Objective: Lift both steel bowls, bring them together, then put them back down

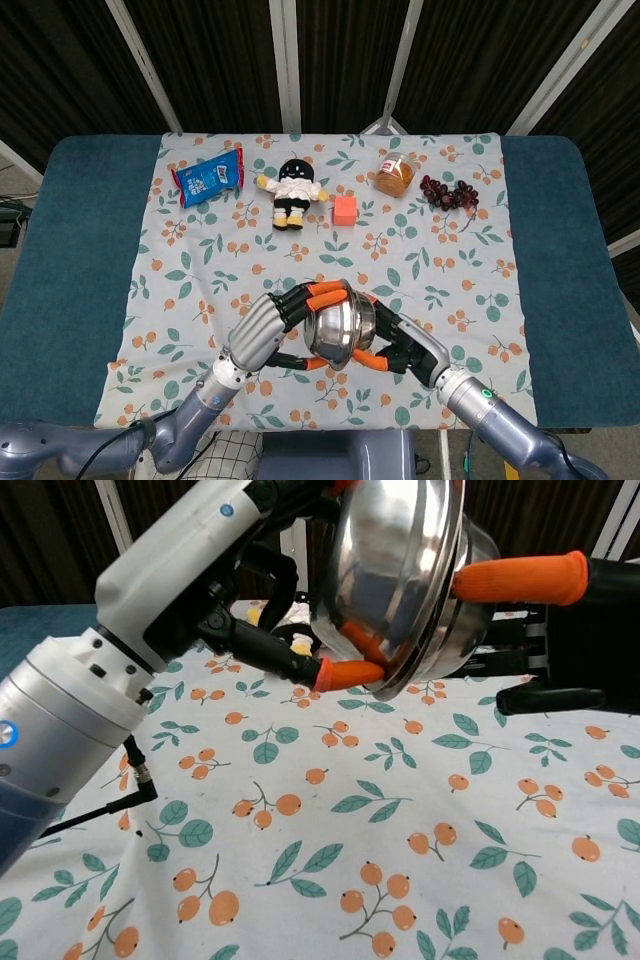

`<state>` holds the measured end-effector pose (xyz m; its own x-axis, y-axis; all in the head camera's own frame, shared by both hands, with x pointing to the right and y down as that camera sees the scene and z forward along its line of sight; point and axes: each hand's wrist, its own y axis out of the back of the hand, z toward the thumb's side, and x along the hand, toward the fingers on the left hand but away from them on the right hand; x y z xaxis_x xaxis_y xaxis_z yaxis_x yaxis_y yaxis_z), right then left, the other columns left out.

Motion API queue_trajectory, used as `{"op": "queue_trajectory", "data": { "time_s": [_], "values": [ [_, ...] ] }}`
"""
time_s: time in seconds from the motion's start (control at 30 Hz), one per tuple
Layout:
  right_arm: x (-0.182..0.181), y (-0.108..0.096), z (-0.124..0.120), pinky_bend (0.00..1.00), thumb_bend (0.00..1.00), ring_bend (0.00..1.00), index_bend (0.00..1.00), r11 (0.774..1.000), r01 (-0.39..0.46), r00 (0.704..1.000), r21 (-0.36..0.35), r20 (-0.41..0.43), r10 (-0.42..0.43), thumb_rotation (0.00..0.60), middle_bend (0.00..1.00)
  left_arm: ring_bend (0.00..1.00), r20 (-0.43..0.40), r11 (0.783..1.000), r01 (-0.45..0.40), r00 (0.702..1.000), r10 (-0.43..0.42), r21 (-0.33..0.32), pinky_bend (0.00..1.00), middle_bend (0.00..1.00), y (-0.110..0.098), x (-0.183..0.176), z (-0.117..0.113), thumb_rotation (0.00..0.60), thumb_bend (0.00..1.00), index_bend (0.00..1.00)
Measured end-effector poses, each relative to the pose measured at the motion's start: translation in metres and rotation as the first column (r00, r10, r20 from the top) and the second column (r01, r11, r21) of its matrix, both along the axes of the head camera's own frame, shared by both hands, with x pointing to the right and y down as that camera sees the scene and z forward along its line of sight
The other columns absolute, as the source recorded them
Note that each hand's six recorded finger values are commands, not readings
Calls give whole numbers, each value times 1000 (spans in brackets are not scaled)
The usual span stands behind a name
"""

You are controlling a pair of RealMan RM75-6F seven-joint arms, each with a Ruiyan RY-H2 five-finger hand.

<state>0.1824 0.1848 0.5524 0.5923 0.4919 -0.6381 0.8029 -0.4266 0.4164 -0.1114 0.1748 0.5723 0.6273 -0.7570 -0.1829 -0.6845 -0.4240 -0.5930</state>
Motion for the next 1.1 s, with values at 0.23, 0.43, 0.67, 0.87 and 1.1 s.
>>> {"op": "queue_trajectory", "data": {
  "time_s": [0.23,0.43,0.67,0.87,1.1],
  "values": [
    [21,-12,7,1000,395,986,1000,999,-34,999,-1,-31,34,600,980,608,13,1000,7,1000,-7,19,778,714,-4,-12,-10,600,498,581],
    [37,-20,12,1000,395,986,1000,998,-58,998,-6,-40,58,600,981,608,30,1000,13,999,-14,12,778,714,-6,-16,-10,600,498,581],
    [34,-17,8,1000,397,987,1000,999,-31,999,-7,-17,31,600,981,608,52,1000,8,999,-9,9,778,713,-7,-12,-3,600,497,581],
    [17,-6,0,1000,399,988,1000,1000,-14,999,-23,33,14,600,981,608,52,1000,0,999,0,-1,777,713,-6,-6,5,600,497,581],
    [4,4,-6,1000,399,988,1000,1000,16,998,-20,54,-14,600,981,608,50,1000,-18,999,18,-8,778,713,0,5,10,600,497,581]
  ]
}}
